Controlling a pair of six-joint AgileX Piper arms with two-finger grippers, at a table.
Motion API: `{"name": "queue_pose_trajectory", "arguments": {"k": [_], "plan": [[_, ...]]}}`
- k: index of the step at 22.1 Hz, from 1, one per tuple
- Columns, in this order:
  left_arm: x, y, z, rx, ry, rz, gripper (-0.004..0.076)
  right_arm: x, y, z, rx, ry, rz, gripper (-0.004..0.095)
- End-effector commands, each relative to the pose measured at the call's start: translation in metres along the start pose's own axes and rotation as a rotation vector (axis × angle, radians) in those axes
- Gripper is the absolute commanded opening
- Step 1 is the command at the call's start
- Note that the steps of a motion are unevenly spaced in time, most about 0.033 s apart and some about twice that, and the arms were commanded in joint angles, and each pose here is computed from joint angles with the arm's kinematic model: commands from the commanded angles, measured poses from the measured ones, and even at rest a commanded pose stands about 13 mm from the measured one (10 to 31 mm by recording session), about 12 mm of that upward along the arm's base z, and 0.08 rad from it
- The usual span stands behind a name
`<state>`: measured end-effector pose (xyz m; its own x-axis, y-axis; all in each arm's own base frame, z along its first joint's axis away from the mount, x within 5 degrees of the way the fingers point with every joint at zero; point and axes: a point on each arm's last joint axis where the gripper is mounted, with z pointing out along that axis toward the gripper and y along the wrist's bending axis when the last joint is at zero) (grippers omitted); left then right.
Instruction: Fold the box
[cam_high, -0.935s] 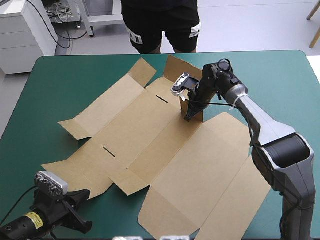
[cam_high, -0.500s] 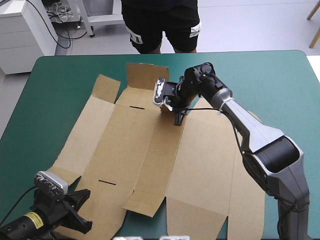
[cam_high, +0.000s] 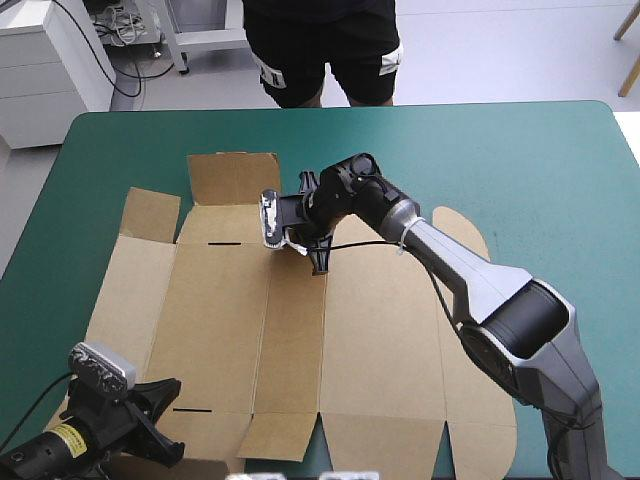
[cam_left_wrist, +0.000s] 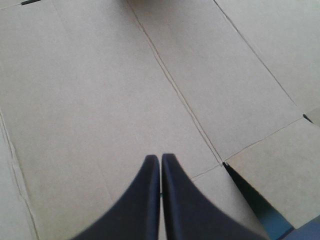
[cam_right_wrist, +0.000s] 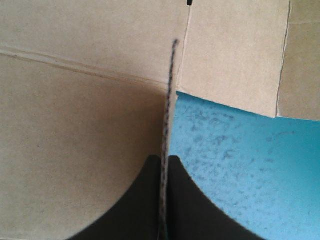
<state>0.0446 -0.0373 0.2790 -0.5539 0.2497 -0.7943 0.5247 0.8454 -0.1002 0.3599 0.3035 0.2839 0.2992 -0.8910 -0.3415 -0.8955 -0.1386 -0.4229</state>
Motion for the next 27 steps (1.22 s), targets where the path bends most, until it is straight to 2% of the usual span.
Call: {"name": "queue_pose_trajectory", "arguments": {"k": [1, 7, 8, 12, 13, 15, 19, 23, 27], "plan": [[-0.012, -0.001, -0.004, 0.010, -0.077, -0.010, -0.0008, -0.018, -0.008, -0.033, 0.092, -0.078, -0.019, -0.0022], [-0.012, -0.001, -0.004, 0.010, -0.075, -0.010, -0.0008, -0.017, -0.008, -0.031, 0.088, -0.072, -0.002, -0.0016], [-0.012, -0.001, -0.004, 0.010, -0.075, -0.010, -0.0008, -0.016, -0.008, -0.032, 0.097, -0.062, 0.007, 0.0015], [-0.012, -0.001, -0.004, 0.010, -0.075, -0.010, -0.0008, -0.009, -0.013, -0.033, 0.149, 0.017, 0.036, 0.0329], [-0.012, -0.001, -0.004, 0.010, -0.075, -0.010, -0.0008, -0.008, -0.014, -0.037, 0.158, 0.024, 0.041, 0.0359], [-0.012, -0.001, -0.004, 0.010, -0.075, -0.010, -0.0008, -0.002, -0.019, -0.051, 0.190, 0.029, 0.063, 0.0345], [-0.012, -0.001, -0.004, 0.010, -0.075, -0.010, -0.0008, 0.031, -0.033, -0.091, 0.273, 0.097, 0.241, 0.0307], [-0.012, -0.001, -0.004, 0.010, -0.075, -0.010, -0.0008, 0.067, -0.037, -0.131, 0.271, 0.133, 0.379, 0.0255], [-0.012, -0.001, -0.004, 0.010, -0.075, -0.010, -0.0008, 0.109, -0.035, -0.176, 0.269, 0.115, 0.610, 0.0236]]}}
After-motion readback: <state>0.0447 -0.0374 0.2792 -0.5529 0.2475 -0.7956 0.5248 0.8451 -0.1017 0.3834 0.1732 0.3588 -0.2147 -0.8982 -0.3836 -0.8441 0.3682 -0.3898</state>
